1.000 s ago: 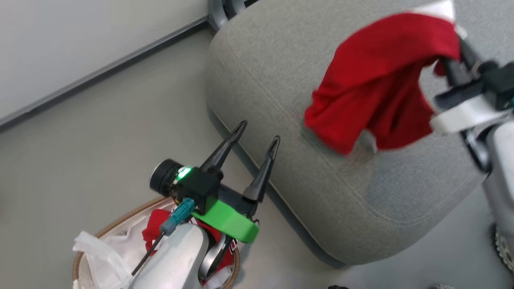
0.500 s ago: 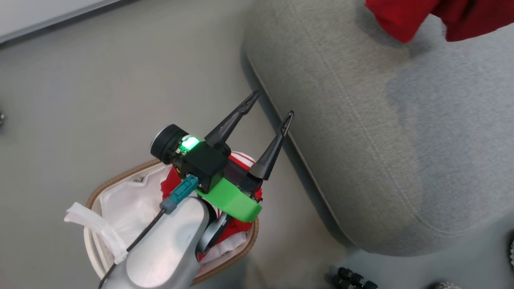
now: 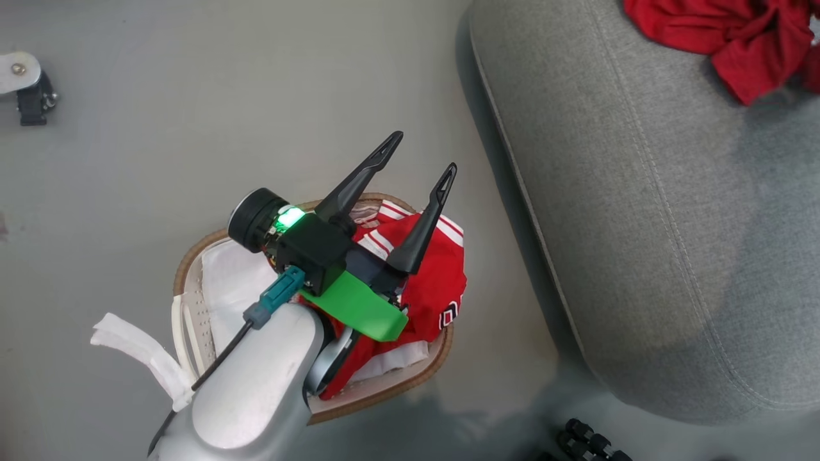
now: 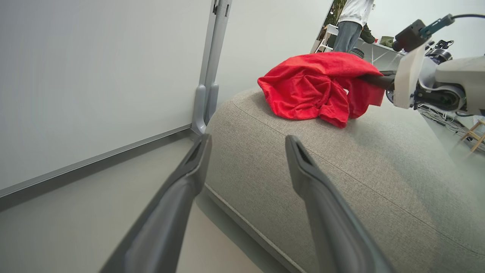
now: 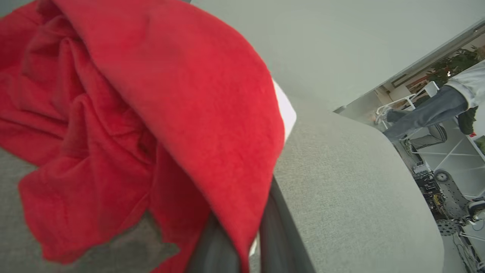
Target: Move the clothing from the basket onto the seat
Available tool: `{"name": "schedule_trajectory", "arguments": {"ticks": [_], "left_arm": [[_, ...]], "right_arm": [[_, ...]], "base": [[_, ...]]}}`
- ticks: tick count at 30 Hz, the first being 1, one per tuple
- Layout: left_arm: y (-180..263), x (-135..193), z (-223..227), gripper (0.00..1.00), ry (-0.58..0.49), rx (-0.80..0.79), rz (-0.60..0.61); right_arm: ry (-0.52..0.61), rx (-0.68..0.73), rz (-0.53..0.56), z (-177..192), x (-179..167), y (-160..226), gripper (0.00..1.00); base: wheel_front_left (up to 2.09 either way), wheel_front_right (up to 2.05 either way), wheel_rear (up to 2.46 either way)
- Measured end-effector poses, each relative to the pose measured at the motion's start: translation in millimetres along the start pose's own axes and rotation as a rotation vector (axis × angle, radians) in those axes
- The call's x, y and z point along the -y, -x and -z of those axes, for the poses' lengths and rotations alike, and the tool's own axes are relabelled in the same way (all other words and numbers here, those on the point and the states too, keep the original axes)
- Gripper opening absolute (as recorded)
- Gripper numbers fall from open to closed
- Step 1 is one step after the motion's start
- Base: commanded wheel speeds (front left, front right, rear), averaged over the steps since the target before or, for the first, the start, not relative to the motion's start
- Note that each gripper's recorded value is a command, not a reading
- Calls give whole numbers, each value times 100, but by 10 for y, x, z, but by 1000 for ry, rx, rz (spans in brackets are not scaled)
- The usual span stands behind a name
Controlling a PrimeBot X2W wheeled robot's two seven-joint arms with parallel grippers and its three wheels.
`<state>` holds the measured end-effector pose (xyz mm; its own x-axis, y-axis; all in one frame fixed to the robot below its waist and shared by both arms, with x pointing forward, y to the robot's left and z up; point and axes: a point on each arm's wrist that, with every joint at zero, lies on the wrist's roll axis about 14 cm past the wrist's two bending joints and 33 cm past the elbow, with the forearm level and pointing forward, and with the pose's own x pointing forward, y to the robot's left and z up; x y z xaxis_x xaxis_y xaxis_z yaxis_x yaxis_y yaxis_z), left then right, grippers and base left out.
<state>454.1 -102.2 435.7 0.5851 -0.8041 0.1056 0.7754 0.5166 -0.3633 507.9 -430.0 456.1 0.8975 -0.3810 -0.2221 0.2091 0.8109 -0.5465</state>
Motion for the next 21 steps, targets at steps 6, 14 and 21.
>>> {"name": "schedule_trajectory", "arguments": {"ticks": [6,14,21], "left_arm": [[63,-10,-40,100,-6,-6,-33],[193,26,-204,100,-29,6,-98],[382,22,-383,100,-66,29,-175]], "right_arm": [[-99,-113,78,535,109,373,100],[-155,-129,135,708,292,818,100],[-250,30,66,258,-23,982,100]], "base": [[0,0,0],[0,0,0],[0,0,0]]}}
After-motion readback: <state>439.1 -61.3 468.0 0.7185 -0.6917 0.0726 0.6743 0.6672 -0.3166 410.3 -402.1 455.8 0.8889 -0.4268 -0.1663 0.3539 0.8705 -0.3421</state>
